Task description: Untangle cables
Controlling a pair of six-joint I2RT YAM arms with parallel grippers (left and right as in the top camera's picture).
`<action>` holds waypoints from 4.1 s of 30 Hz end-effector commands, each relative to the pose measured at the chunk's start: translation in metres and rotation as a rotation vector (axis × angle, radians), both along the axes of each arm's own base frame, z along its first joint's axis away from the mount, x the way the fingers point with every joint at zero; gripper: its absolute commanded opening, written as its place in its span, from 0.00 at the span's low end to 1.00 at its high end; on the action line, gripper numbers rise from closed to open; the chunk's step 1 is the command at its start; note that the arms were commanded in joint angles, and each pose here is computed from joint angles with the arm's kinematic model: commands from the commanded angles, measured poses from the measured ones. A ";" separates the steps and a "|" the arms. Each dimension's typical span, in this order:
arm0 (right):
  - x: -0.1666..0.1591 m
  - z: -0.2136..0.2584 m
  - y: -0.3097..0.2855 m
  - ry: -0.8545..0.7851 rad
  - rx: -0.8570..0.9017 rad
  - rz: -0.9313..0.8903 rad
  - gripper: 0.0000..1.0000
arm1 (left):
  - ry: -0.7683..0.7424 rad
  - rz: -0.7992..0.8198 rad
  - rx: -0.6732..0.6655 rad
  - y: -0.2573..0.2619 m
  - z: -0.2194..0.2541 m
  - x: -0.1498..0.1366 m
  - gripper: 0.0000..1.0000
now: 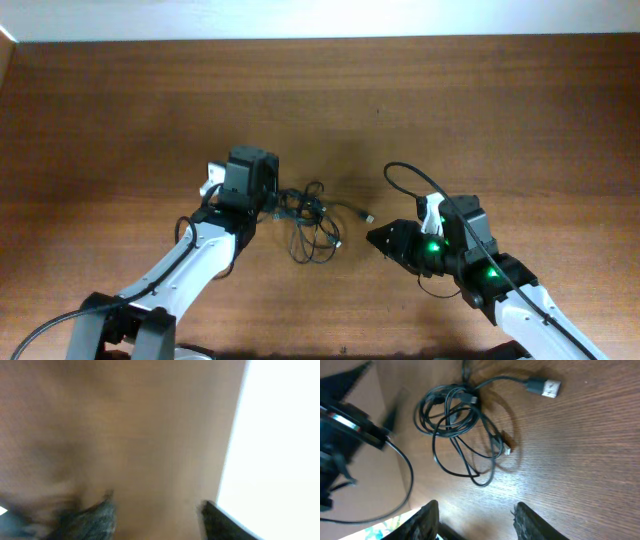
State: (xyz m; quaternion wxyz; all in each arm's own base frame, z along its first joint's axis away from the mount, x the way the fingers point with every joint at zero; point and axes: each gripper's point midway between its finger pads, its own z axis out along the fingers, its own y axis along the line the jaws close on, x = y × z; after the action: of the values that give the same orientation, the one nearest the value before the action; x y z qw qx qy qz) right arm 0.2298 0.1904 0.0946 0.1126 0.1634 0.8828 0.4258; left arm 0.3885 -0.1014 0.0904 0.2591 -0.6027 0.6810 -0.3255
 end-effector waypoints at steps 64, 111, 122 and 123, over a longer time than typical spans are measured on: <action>-0.037 -0.046 -0.036 0.119 -0.272 0.057 0.65 | 0.586 -0.320 0.055 -0.030 -0.116 -0.108 0.00; -0.046 -0.037 -0.021 0.152 -0.172 0.107 0.78 | 0.214 -0.969 0.500 -0.043 -0.118 -0.056 0.00; -0.042 -0.012 0.003 0.236 0.034 0.055 0.78 | -0.042 -0.680 -0.061 -0.041 0.048 -0.054 0.00; -0.042 -0.012 0.003 0.236 0.033 0.055 0.77 | -0.059 -0.644 -0.016 -0.033 0.054 -0.052 0.00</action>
State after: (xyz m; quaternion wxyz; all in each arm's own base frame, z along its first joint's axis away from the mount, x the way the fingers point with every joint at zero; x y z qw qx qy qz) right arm 0.1882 0.1905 0.0783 0.0024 0.1812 0.8917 0.4147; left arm 0.3356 -0.1418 0.1116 0.1208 -0.3223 0.8496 -0.3996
